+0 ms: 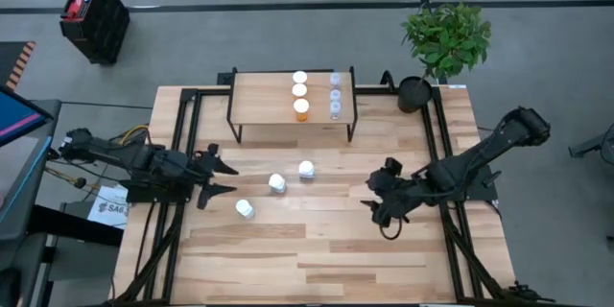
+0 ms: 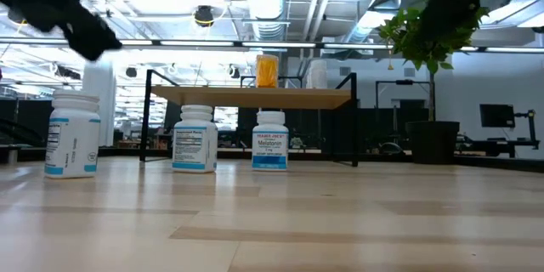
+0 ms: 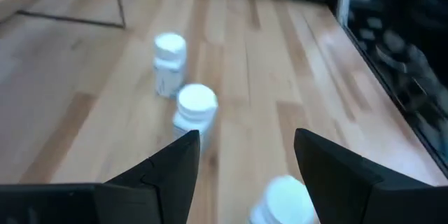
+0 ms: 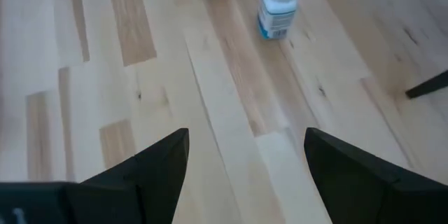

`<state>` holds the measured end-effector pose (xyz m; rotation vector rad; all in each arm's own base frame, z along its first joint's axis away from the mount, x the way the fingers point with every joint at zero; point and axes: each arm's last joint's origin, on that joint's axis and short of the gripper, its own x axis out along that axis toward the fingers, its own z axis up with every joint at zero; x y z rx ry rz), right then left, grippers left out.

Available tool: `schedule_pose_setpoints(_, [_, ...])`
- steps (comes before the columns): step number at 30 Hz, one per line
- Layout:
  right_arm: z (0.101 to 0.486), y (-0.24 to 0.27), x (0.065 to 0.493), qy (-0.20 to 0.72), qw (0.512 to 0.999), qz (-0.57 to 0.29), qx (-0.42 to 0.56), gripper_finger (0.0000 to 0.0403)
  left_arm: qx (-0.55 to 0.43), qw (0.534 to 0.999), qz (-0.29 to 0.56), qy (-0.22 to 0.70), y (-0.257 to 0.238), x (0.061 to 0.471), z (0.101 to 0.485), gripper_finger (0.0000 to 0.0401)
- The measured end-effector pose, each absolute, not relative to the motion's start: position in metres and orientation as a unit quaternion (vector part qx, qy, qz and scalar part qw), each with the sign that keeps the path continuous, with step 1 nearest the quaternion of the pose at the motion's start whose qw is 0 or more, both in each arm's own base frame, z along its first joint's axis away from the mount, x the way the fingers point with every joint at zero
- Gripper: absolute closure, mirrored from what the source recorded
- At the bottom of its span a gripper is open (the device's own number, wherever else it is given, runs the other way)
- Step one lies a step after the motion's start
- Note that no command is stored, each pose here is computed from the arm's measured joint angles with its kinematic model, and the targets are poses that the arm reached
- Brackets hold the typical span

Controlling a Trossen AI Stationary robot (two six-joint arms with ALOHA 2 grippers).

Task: Pick and place medicine bottles onto shelf by color
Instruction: Put the bottom white pill bottle on the shelf

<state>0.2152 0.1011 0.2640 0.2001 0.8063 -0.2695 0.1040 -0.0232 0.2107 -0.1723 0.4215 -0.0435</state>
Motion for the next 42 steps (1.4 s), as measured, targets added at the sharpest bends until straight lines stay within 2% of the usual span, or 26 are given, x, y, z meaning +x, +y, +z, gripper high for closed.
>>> schedule_pose_setpoints(6, [0.251, 0.105, 0.229, 0.393, 0.903, -0.145, 0.093, 0.0097, -0.066, 0.936, -0.037, 0.343, -0.036, 0.120, 0.246, 0.0179])
schedule_pose_setpoints(10, [0.246, 0.093, 0.240, 0.368, 0.897, -0.213, 0.117, 0.0097, -0.025, 0.920, -0.041, 0.388, -0.044, 0.137, 0.260, 0.0179])
schedule_pose_setpoints(14, [0.241, 0.082, 0.246, 0.384, 0.882, -0.226, 0.154, 0.0097, 0.014, 0.902, -0.052, 0.427, -0.049, 0.152, 0.265, 0.0179])
schedule_pose_setpoints(17, [0.239, 0.078, 0.245, 0.412, 0.871, -0.216, 0.160, 0.0097, 0.021, 0.884, -0.087, 0.459, -0.054, 0.159, 0.262, 0.0179])
schedule_pose_setpoints(21, [0.237, 0.075, 0.244, 0.427, 0.864, -0.214, 0.162, 0.0097, -0.009, 0.869, -0.063, 0.490, -0.057, 0.168, 0.253, 0.0173])
schedule_pose_setpoints(31, [0.236, 0.075, 0.242, 0.447, 0.864, -0.196, 0.122, 0.0097, -0.036, 0.841, -0.049, 0.537, -0.061, 0.181, 0.236, 0.0116])
schedule_pose_setpoints(42, [0.235, 0.075, 0.240, 0.460, 0.858, -0.195, 0.119, 0.0097, -0.011, 0.814, -0.052, 0.579, -0.066, 0.195, 0.215, 0.0110])
